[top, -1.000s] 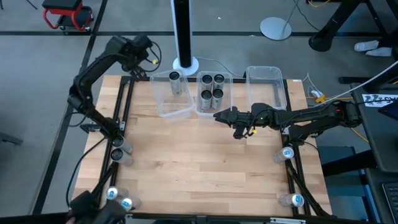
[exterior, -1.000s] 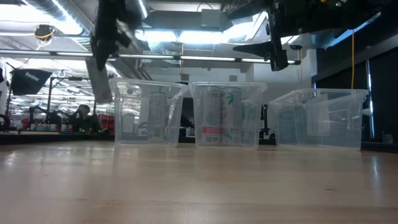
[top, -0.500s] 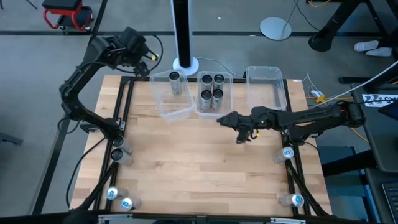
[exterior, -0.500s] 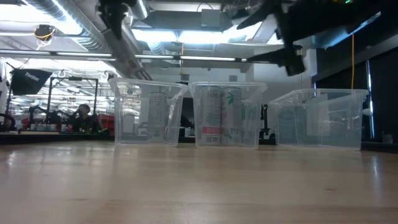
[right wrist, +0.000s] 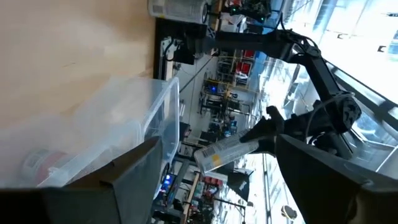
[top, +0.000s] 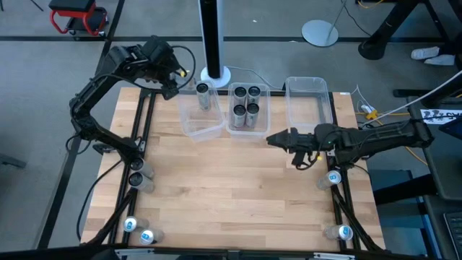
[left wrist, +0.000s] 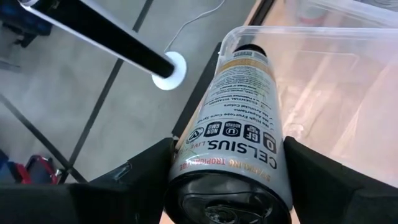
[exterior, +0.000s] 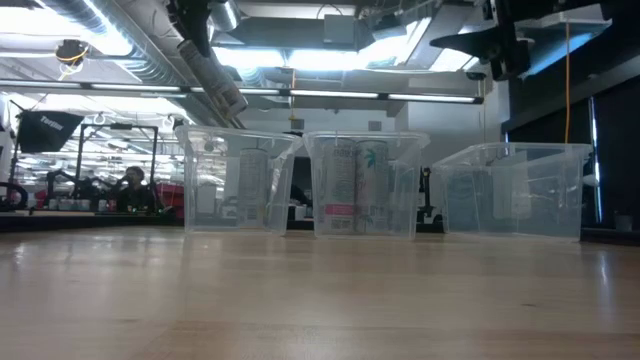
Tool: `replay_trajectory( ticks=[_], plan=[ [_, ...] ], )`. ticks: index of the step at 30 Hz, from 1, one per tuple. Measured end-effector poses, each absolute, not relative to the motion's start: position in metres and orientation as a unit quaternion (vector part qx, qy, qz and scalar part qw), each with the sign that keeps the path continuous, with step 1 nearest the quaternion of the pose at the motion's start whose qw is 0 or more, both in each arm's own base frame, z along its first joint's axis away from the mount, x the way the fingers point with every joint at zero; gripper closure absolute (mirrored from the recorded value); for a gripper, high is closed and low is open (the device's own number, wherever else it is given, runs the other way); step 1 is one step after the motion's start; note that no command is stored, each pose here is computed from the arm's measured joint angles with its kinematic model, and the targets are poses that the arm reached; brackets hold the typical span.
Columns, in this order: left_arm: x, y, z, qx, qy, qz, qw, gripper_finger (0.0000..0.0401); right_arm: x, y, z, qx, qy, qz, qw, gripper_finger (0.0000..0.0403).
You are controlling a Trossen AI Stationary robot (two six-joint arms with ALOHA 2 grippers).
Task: Sort soda cans
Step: Put the top white and black starfruit soda can into the left transparent bin
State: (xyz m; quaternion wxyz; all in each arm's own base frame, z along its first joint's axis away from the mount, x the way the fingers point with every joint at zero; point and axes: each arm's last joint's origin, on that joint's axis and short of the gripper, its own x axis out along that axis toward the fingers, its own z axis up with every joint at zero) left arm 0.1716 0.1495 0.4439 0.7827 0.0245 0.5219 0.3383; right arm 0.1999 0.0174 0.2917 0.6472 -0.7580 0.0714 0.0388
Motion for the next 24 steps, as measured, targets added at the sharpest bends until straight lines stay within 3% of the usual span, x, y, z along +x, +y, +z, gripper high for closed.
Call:
replay_trajectory(
  ticks=[7,24],
  plan=[
    [0.177,0.151,0.437,0.007,0.523,0.303,0.797,0.0147,0.200,0.017,0.289,-0.766,0.082,0.047,0.635,0.0091],
    [0.187,0.159,0.401,0.000,0.576,0.273,0.771,0.0148,0.199,0.017,0.288,-0.767,0.093,0.048,0.633,0.0091]
  ],
)
